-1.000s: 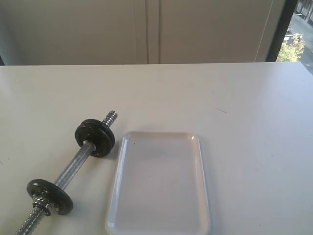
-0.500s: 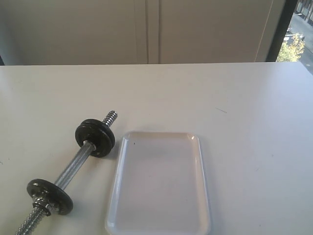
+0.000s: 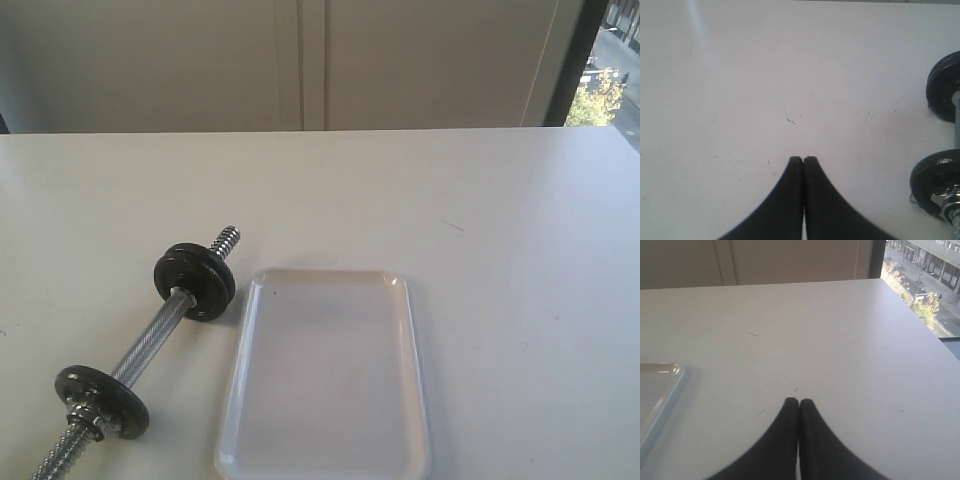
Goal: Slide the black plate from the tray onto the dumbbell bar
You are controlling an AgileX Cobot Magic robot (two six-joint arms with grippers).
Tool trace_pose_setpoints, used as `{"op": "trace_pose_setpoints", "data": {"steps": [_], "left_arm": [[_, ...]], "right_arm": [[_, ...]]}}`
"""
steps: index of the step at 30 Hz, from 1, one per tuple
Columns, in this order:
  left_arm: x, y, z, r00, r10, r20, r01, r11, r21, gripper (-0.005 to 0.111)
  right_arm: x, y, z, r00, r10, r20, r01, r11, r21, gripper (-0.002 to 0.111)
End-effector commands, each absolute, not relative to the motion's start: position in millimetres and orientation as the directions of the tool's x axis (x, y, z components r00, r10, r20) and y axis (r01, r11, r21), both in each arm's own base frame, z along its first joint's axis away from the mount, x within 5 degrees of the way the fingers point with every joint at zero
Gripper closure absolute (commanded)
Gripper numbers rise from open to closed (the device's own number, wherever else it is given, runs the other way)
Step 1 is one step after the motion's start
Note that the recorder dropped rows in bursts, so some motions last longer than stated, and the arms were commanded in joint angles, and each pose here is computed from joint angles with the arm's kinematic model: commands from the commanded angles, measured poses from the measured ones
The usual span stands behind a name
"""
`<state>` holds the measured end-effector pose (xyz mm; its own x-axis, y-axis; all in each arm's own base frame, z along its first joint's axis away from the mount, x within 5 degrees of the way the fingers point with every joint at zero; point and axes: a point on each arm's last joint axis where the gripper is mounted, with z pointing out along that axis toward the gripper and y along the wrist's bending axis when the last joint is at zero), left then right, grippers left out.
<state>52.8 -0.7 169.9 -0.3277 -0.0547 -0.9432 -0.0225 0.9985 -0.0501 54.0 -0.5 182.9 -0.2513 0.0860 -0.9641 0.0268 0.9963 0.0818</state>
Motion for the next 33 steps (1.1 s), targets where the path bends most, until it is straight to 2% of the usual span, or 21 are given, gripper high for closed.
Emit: {"op": "trace_pose_setpoints", "data": {"steps": [1, 8, 33], "left_arm": [[52.6, -0.5, 169.0, -0.324, -0.063, -0.944, -0.028, 0.998, -0.057, 0.107], [52.6, -0.5, 169.0, -0.324, -0.063, -0.944, -0.028, 0.998, -0.057, 0.107], [52.6, -0.5, 169.0, -0.324, -0.058, -0.944, -0.026, 0.998, -0.053, 0.107]], "right_arm": [[53.7, -0.6, 182.9, -0.244, 0.092, -0.965, 0.029, 0.996, 0.088, 0.108], [53.6, 2.0, 182.9, -0.248, 0.08, -0.965, -0.019, 0.996, 0.088, 0.108], [53.6, 2.0, 182.9, -0.248, 0.08, -0.965, -0.019, 0.996, 0.088, 0.108]]}}
